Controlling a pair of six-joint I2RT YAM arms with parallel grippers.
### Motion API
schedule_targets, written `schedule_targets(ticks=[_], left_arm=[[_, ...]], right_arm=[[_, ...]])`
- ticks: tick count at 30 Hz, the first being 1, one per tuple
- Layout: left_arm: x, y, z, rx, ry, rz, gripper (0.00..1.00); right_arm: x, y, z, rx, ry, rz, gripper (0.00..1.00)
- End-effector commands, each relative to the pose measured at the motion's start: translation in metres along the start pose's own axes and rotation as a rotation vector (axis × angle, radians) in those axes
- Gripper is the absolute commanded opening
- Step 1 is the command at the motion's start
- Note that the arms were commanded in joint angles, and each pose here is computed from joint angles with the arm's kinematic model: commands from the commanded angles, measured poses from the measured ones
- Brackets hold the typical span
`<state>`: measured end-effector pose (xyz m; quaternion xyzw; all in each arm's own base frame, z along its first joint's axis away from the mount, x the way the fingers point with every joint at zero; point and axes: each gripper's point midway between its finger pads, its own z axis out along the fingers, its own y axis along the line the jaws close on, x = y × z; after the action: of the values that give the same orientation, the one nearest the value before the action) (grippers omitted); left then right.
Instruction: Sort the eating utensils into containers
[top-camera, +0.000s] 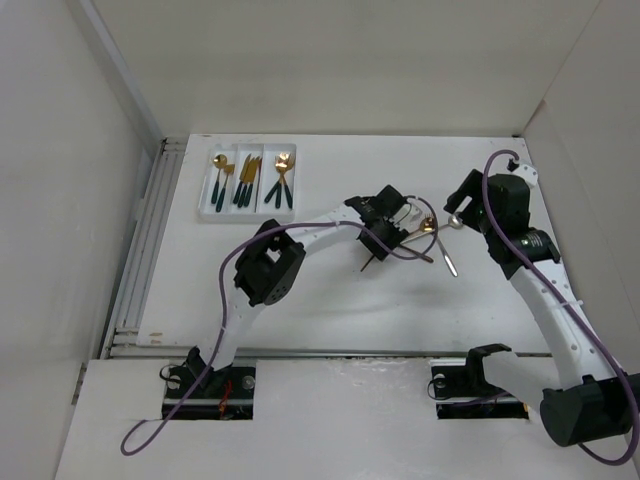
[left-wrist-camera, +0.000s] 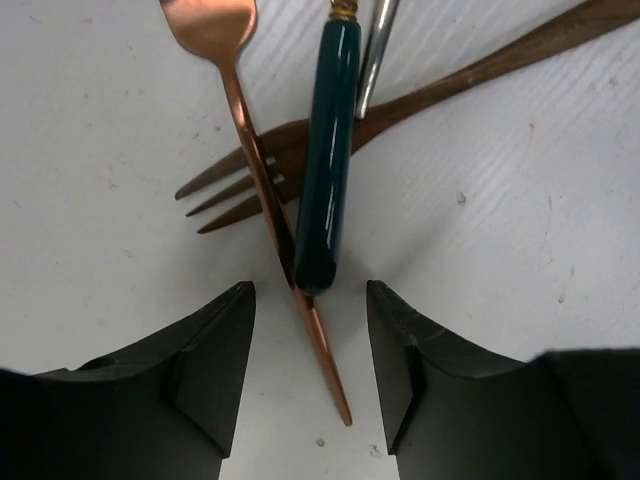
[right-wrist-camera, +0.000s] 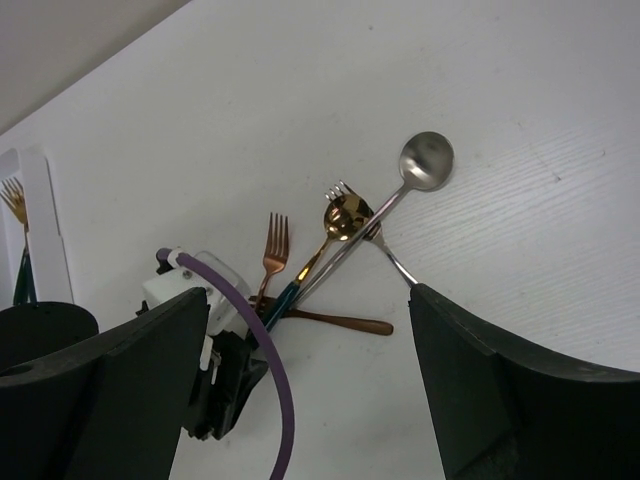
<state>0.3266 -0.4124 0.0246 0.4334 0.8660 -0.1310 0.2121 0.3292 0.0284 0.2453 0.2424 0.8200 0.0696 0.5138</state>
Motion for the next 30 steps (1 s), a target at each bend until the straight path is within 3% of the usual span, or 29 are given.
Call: schedule_targets(ticks=[1, 6, 7, 10, 11, 17, 26, 30], left_arm=[[0.034, 0.015, 0.027, -0.009, 0.108, -0.04, 0.46], [0.02, 0.012, 0.033, 0.035, 0.08, -0.049, 0.33], [0.024, 0.01, 0.038, 0.048, 0.092, -0.05, 0.22], [0.029, 0.008, 0.039, 0.058, 0.102, -0.063, 0.02], [0.029, 0.008, 0.039, 0.058, 0.102, -0.063, 0.0], [0.038, 0.032, 0.019, 0.053, 0.101, -0.153, 0.0], [-0.009, 0.094, -0.071, -0.03, -0.097, -0.255, 0.0], [-0.016, 0.112, -0.094, -0.055, -0.151, -0.289, 0.0]], right_arm=[[-0.01, -0.007, -0.003, 0.021, -0.043, 0.004, 0.87], [-0.015, -0.003, 0.002, 0.019, -0.046, 0.005, 0.87], [-0.016, -0.002, 0.003, 0.02, -0.046, -0.004, 0.87], [-0.019, 0.0, 0.004, 0.019, -0.047, -0.004, 0.87], [-0.019, 0.0, 0.004, 0.019, -0.047, -0.004, 0.87], [-0.024, -0.001, 0.004, 0.022, -0.058, 0.003, 0.87], [-0.025, 0.002, 0.004, 0.009, -0.06, 0.005, 0.87], [-0.029, 0.007, 0.005, -0.008, -0.07, 0.01, 0.87]])
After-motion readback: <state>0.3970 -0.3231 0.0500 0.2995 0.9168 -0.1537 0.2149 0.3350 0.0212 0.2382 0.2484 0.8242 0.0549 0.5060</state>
